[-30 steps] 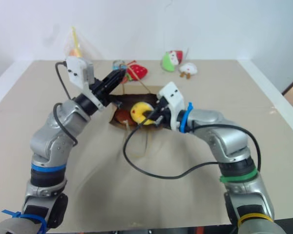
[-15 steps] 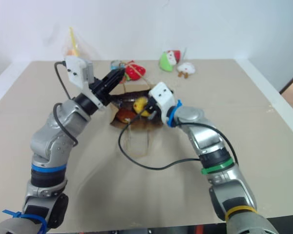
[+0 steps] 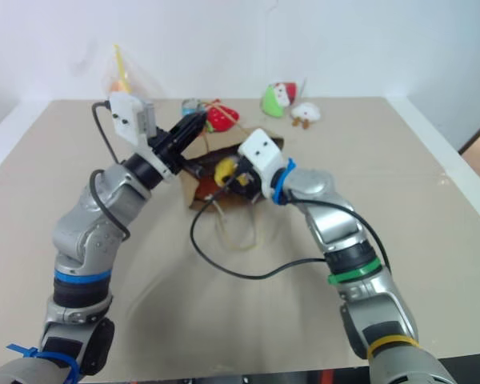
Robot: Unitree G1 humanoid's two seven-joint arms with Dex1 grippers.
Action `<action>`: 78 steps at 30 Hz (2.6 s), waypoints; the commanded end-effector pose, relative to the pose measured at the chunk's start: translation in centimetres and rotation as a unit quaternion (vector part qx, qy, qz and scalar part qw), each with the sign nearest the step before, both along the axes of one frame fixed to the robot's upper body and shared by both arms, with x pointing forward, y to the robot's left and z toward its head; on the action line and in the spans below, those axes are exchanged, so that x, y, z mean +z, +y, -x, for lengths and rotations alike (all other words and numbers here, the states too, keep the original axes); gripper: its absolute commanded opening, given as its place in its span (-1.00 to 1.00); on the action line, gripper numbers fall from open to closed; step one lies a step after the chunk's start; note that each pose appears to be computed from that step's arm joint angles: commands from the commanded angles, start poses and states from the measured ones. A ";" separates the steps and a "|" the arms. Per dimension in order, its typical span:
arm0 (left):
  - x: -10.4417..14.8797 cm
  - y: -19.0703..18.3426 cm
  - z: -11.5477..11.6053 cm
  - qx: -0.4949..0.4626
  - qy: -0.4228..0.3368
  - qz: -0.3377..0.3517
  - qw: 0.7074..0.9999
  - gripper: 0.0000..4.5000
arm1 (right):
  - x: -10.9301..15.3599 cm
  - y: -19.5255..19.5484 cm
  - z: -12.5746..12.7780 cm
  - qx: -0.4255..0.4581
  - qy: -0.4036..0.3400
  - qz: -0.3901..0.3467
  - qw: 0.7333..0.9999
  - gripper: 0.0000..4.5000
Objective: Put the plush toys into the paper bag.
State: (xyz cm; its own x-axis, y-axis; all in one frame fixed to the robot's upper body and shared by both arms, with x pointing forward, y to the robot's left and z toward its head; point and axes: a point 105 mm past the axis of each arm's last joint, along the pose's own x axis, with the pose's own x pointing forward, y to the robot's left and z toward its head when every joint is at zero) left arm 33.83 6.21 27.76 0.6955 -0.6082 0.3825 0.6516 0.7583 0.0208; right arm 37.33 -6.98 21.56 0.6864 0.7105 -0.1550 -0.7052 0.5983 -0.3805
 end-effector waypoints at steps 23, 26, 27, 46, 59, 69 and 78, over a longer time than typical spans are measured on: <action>1.5 -0.2 0.7 -0.009 -0.031 0.000 0.999 -1.00 | -6.1 -4.2 7.2 0.031 0.293 -0.091 0.951 0.96; 1.6 -0.1 0.7 -0.008 -0.033 -0.001 0.999 -1.00 | -7.6 -3.9 7.0 0.014 0.307 -0.084 0.948 0.96; 1.6 -0.1 0.7 -0.007 -0.033 -0.001 0.999 -1.00 | -8.1 -3.8 6.9 0.007 0.312 -0.082 0.946 0.96; 1.6 0.1 0.6 -0.003 -0.033 -0.005 0.999 -1.00 | -7.2 -2.8 5.8 -0.002 0.291 -0.112 0.950 -0.91; 2.8 0.9 0.4 -0.007 -0.055 -0.023 0.998 -1.00 | 1.5 -2.7 6.8 0.103 0.181 -0.132 0.969 -0.91; 4.5 1.9 1.2 -0.115 -0.009 -0.034 0.993 -1.00 | 6.3 -4.0 7.4 0.089 0.220 -0.167 0.957 -0.91; 0.7 2.5 -0.5 -0.088 0.040 -0.080 0.992 -1.00 | 4.1 -3.9 5.5 0.017 0.253 -0.134 0.958 -0.91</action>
State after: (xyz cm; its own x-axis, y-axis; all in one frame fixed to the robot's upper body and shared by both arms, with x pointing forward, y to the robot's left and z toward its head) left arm 33.78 8.21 29.26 0.5653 -0.7901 0.2369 0.8089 0.5872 0.0281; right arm 31.16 -11.15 26.34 0.5134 0.8221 -0.2461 -0.7969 0.5631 0.2188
